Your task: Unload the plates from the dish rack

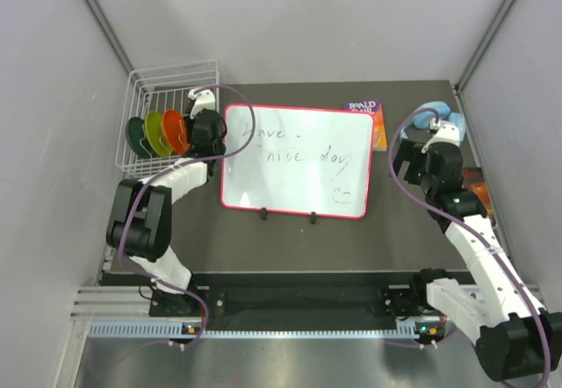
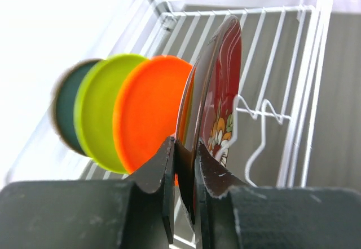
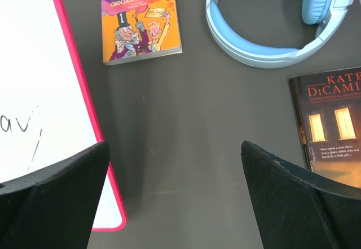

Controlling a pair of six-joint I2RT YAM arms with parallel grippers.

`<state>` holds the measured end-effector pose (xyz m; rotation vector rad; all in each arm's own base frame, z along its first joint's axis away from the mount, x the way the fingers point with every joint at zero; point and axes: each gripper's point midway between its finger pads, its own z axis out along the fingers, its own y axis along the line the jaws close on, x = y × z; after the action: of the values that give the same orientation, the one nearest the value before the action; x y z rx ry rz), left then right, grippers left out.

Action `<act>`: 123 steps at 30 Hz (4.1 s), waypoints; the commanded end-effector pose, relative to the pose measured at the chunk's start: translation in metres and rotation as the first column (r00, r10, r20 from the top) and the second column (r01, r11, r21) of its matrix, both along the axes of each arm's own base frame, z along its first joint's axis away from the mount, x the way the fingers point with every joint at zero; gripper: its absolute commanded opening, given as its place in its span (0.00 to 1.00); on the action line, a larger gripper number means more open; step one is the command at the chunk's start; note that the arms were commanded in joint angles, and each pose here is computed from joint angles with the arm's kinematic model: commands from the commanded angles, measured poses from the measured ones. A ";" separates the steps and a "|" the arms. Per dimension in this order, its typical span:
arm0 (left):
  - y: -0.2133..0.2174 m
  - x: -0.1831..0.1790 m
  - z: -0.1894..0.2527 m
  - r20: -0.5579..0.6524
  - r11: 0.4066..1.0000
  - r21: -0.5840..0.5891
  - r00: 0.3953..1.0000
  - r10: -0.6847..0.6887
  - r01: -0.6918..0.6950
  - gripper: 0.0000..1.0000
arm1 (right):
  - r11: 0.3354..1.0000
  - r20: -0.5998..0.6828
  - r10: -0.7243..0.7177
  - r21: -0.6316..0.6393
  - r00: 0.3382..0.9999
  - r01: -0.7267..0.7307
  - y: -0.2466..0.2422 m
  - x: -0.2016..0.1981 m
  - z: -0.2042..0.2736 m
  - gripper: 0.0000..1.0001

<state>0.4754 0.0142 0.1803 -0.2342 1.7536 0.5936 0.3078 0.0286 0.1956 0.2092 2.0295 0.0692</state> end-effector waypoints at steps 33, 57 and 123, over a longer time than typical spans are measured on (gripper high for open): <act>-0.225 -0.227 0.102 0.395 0.077 -0.772 0.570 -0.721 0.631 0.00 | 0.711 0.298 0.449 0.452 0.842 -0.539 0.114 -0.090 0.047 0.95; -0.343 -0.268 0.081 0.421 -0.138 -0.749 0.305 -0.854 0.648 0.00 | 0.493 0.280 0.656 0.546 0.701 -0.678 0.177 -0.098 0.007 0.91; -0.169 -0.173 0.070 0.204 0.631 -0.471 0.772 -0.602 0.616 0.99 | 0.921 0.030 -0.185 0.354 0.982 0.163 -0.068 -0.045 -0.025 0.00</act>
<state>0.2948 -0.1541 0.2485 0.0104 1.8107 -0.3487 0.2283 -0.0361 0.1338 0.7106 2.0789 0.0652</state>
